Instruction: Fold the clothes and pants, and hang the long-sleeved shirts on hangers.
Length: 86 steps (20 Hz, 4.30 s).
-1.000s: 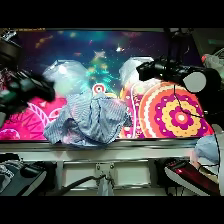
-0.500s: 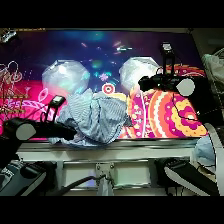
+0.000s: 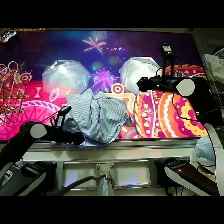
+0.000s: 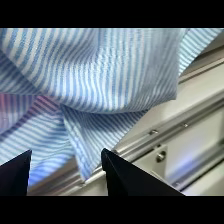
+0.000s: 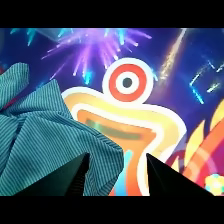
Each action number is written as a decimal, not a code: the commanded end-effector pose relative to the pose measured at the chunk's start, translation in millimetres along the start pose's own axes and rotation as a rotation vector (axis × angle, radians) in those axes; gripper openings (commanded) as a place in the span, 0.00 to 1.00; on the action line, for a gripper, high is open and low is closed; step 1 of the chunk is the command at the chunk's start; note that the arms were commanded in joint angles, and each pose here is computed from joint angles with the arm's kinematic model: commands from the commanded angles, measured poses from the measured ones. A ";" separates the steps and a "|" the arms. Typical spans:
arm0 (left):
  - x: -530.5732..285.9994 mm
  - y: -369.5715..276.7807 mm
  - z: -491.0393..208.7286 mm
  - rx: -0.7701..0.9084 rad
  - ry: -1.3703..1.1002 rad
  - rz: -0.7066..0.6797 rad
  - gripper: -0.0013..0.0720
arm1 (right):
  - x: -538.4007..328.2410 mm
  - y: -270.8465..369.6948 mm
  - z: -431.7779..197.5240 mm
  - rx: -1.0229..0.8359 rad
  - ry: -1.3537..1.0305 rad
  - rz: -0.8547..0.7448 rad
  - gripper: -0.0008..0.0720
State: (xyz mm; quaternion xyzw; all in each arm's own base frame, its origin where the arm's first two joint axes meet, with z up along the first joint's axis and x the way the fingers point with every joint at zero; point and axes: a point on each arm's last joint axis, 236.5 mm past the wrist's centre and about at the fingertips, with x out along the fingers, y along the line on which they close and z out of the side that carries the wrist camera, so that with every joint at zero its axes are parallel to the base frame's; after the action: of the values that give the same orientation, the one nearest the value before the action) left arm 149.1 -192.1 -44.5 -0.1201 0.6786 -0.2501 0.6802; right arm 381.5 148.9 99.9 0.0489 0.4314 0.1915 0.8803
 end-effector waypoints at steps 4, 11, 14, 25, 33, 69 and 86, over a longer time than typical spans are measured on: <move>40.6 -37.3 1.5 -0.088 0.131 -0.234 0.47 | 0.0 1.4 -3.3 0.005 0.014 0.007 0.59; 48.3 -42.3 6.9 -0.023 0.138 -0.282 0.04 | -0.4 2.0 -11.3 0.004 0.048 0.009 0.59; 24.8 -53.3 48.0 0.074 -0.016 -0.256 0.03 | -0.4 2.1 -12.3 0.003 0.052 0.010 0.59; -181.4 -147.3 223.3 0.326 -0.796 -0.197 0.03 | -17.2 4.2 -68.3 -0.015 0.118 0.001 0.61; -217.9 -158.6 220.7 0.385 -0.888 -0.178 0.03 | -6.0 66.5 -159.0 0.218 0.116 0.211 0.75; -318.3 -161.1 239.2 0.457 -1.294 -0.070 0.03 | -24.3 124.9 5.2 0.048 -0.313 0.267 0.04; -500.6 -239.6 198.4 0.618 -1.832 -0.118 0.03 | -333.4 194.5 235.6 -0.445 -0.998 0.226 0.04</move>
State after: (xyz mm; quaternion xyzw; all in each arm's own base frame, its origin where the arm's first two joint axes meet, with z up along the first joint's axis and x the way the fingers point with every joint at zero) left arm 297.5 -178.2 541.2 -0.1636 -0.2598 -0.2765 0.9107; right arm 303.6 200.4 567.7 0.0330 -0.1615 0.3072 0.9373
